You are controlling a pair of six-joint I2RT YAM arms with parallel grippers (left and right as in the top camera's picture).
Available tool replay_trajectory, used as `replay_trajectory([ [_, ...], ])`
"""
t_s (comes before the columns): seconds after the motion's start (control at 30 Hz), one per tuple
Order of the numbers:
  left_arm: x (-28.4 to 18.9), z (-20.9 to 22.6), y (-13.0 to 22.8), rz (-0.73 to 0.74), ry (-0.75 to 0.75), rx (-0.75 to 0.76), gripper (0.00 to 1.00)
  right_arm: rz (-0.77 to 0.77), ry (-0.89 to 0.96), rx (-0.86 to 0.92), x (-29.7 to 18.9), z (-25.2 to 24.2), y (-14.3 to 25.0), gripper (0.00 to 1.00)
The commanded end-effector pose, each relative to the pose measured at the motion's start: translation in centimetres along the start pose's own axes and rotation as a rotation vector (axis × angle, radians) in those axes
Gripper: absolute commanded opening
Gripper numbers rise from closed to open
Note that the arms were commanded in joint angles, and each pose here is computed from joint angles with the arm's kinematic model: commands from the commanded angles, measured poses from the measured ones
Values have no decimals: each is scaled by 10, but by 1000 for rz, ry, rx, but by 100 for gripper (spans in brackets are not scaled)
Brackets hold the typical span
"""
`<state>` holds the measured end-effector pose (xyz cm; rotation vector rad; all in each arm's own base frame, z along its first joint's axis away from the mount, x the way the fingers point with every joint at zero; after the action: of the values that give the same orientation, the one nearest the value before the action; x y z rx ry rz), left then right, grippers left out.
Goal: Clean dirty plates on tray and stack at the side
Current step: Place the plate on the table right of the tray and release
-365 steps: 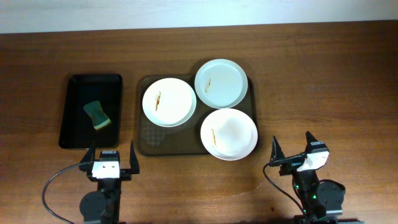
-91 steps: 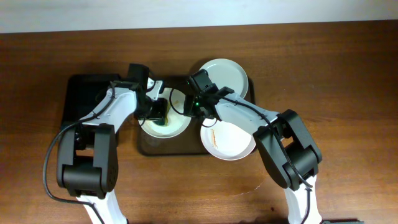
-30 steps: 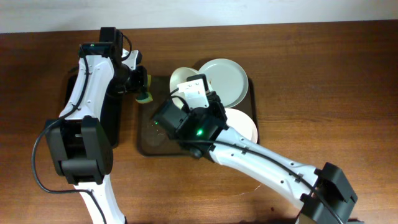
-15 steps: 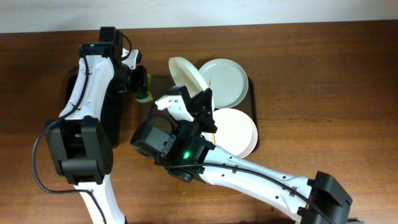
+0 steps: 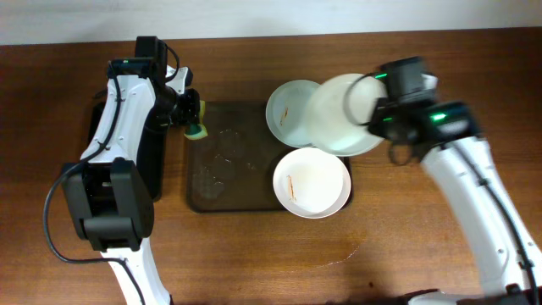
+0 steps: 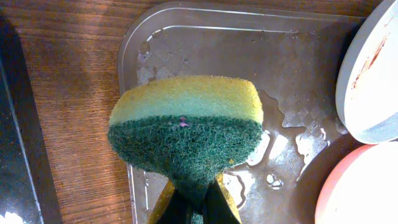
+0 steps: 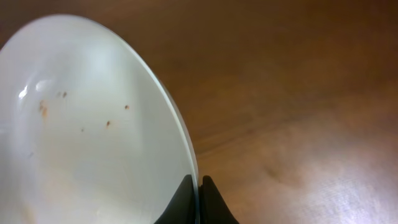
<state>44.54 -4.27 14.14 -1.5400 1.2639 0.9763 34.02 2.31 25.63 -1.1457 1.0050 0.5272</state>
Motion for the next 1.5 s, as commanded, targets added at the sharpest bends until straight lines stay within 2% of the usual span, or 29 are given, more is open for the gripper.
replay_trajectory([
  [0.0,-4,0,-4,-16,-3,19,1,110,-10,210,28,-61,-12,4],
  [0.13,-4,0,-4,-16,-3,19,1,196,115,381,89,-131,-3,4],
  [0.37,-4,0,-4,-16,-3,19,1,250,213,449,150,-170,8,4],
  [0.4,-4,0,-4,-16,-3,19,1,258,231,446,155,-172,10,10],
  [0.43,-4,0,-4,-16,-3,19,0,267,235,445,157,-172,12,49],
  [0.47,-4,0,-4,-16,-3,19,0,271,228,447,157,-171,12,64],
  [0.5,-4,0,-4,-16,-3,19,1,276,204,450,156,-168,12,71],
  [0.6,-4,0,-4,-15,-3,18,0,283,11,363,135,-143,-4,72],
  [0.7,-4,0,-4,-15,-3,18,1,218,-266,181,74,-89,-25,71],
  [0.77,-4,0,-4,-15,-3,18,1,216,-316,123,52,-64,-19,71],
  [0.93,-4,0,-4,-15,-3,18,1,385,-335,-41,52,-7,33,68],
  [1.07,-4,0,-4,-15,-3,18,1,533,-236,-44,71,8,85,61],
  [1.17,-4,0,-4,-16,-3,19,0,545,-149,-60,87,7,110,57],
  [1.33,-4,0,-4,-16,-5,18,0,490,-177,-146,116,19,141,42],
  [1.47,-4,2,-4,-16,-18,19,0,491,-170,-178,130,23,155,36],
])
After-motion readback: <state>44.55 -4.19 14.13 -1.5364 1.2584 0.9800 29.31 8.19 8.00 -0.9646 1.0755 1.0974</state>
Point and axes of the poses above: each gripper's point midway between its finger pads, its own x axis out along the fingers, its own z axis along the line the jaws close on, y = z × x, the point moved 5 cm from there along -x, back along the fingers, and after that the axes turned 2 degrees about -x, right-handed, at the moved point
